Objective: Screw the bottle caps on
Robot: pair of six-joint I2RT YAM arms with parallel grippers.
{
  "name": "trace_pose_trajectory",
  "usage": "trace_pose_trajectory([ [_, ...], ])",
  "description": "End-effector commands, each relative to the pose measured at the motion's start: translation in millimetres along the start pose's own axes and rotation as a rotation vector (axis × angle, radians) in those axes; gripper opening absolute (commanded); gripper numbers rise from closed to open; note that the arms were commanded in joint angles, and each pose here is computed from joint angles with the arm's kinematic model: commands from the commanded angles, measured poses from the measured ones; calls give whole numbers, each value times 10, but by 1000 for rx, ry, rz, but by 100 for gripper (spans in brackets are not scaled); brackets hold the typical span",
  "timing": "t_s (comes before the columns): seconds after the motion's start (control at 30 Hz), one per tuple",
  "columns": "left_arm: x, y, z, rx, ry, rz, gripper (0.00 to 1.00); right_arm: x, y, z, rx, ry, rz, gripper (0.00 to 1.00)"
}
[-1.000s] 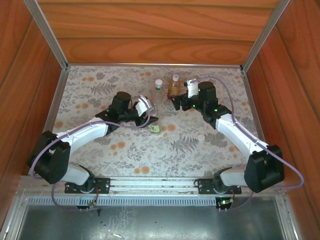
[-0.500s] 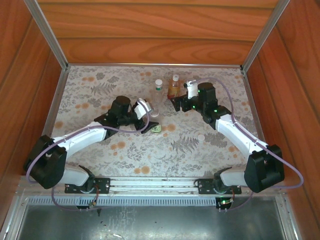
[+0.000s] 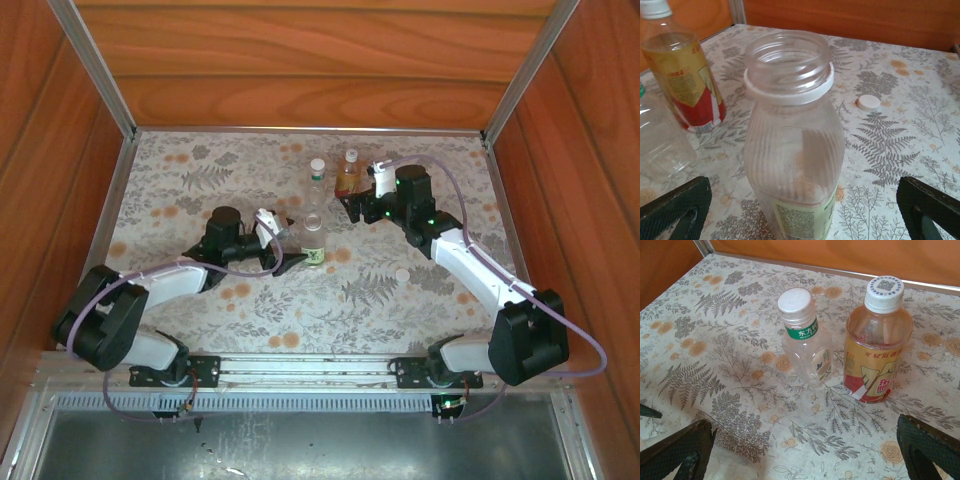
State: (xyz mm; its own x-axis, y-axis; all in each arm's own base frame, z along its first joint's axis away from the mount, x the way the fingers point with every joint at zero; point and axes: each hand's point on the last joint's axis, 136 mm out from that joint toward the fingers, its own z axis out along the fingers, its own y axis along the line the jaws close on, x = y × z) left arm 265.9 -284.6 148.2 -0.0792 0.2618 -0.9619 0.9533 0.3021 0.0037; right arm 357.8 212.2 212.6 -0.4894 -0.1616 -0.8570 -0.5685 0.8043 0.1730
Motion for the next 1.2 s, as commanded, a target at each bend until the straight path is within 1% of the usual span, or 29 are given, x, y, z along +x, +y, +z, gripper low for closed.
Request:
trace_pose_trajectory([
  [0.0,-132,-111,69,112,-71,67,99,24,17,-5,-19,4,15,99],
  [0.33,-34,-18,303,167,-93,66,99,43,2,-5,-10,17,12,99],
  [0.53,-4,19,442,190,-107,49,94,41,-5,24,-9,25,12,99],
  [0.7,19,14,436,186,-123,49,88,53,-13,28,-5,30,12,99],
  [0.9,-33,-5,427,177,-205,45,86,86,-12,17,-5,41,15,99],
  [1.0,-46,16,427,165,-248,27,84,81,-12,0,-2,41,15,99],
  [1.17,13,9,446,169,-263,22,81,69,-9,-9,-2,44,16,99],
])
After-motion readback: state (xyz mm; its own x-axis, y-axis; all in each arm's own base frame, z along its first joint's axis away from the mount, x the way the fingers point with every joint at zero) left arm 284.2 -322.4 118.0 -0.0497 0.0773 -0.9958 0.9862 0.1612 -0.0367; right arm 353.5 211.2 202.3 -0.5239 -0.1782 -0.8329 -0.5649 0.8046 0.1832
